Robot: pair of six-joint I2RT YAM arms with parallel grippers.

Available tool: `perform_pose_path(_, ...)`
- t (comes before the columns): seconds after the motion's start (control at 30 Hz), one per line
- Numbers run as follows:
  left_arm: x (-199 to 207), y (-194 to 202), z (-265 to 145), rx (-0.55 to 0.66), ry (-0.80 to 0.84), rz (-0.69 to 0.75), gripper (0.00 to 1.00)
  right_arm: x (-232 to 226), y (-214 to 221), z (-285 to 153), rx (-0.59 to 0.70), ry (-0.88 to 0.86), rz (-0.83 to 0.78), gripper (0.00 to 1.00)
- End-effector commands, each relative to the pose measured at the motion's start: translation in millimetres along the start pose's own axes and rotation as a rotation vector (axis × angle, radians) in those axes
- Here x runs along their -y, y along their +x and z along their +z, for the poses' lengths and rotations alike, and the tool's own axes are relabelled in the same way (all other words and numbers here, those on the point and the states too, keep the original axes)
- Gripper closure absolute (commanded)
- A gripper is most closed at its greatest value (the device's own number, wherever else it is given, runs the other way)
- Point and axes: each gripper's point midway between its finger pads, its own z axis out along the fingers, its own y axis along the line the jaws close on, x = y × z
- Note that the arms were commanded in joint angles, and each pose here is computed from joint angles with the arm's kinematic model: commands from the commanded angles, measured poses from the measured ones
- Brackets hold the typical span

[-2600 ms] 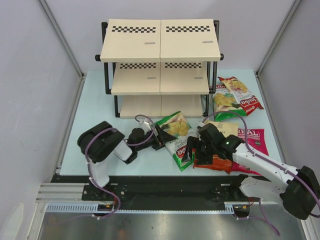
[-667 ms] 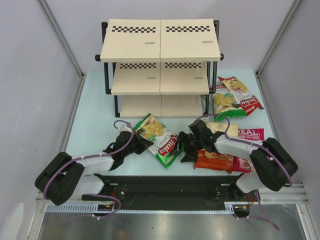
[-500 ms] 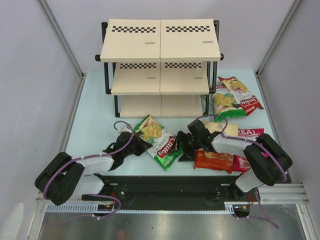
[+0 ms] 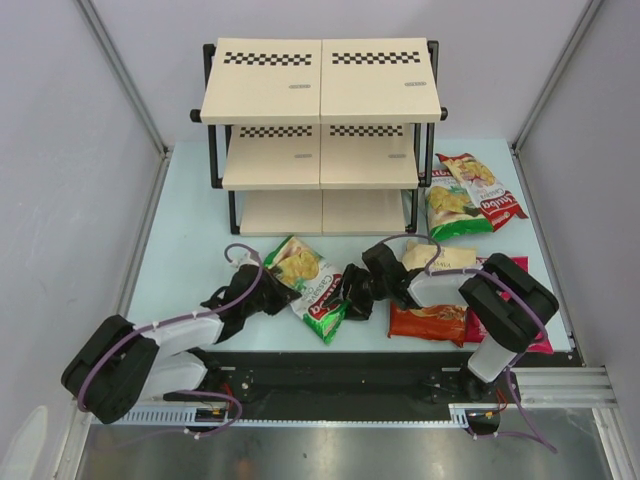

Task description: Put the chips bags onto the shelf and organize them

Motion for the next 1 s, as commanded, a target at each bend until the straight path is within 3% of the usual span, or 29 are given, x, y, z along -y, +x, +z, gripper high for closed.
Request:
perform_pose_path(0.0,-10,3,-5,-0.016,-0.046,0.042,1.00,5,-14,13,0.081,0.027,0.016,0.49)
perform_pose_path(0.23,-10,-2,-6,-0.009,-0.073,0.046,1.00,-23,-15,10,0.062,-0.076,-0.107,0.91)
perform_pose_path(0.3,-3,-10,-8,0.004,-0.065,0.059,0.95,-27,-12,5,0.042,-0.083,-0.163,0.94)
perform_pose_path(0.33,-1,-15,-9,0.019,-0.064,0.065,0.88,-30,-13,1,0.042,-0.086,-0.190,0.96)
perform_pose_path(0.37,3,-27,-12,0.050,-0.056,0.084,0.56,-41,-13,-7,0.053,-0.111,-0.229,0.98)
perform_pose_path(0.4,8,-36,-15,0.067,-0.058,0.094,0.40,-39,-15,-13,0.057,-0.099,-0.266,1.00)
perform_pose_path(0.47,6,-62,-22,0.124,-0.081,0.100,0.23,-50,-20,-25,0.079,-0.113,-0.308,1.00)
perform_pose_path(0.7,9,-122,-58,0.239,-0.138,0.083,0.15,-67,-28,-78,0.098,-0.113,-0.405,1.00)
perform_pose_path(0.97,16,-140,-82,0.285,-0.178,0.095,0.15,-81,-43,-123,0.169,-0.112,-0.457,1.00)
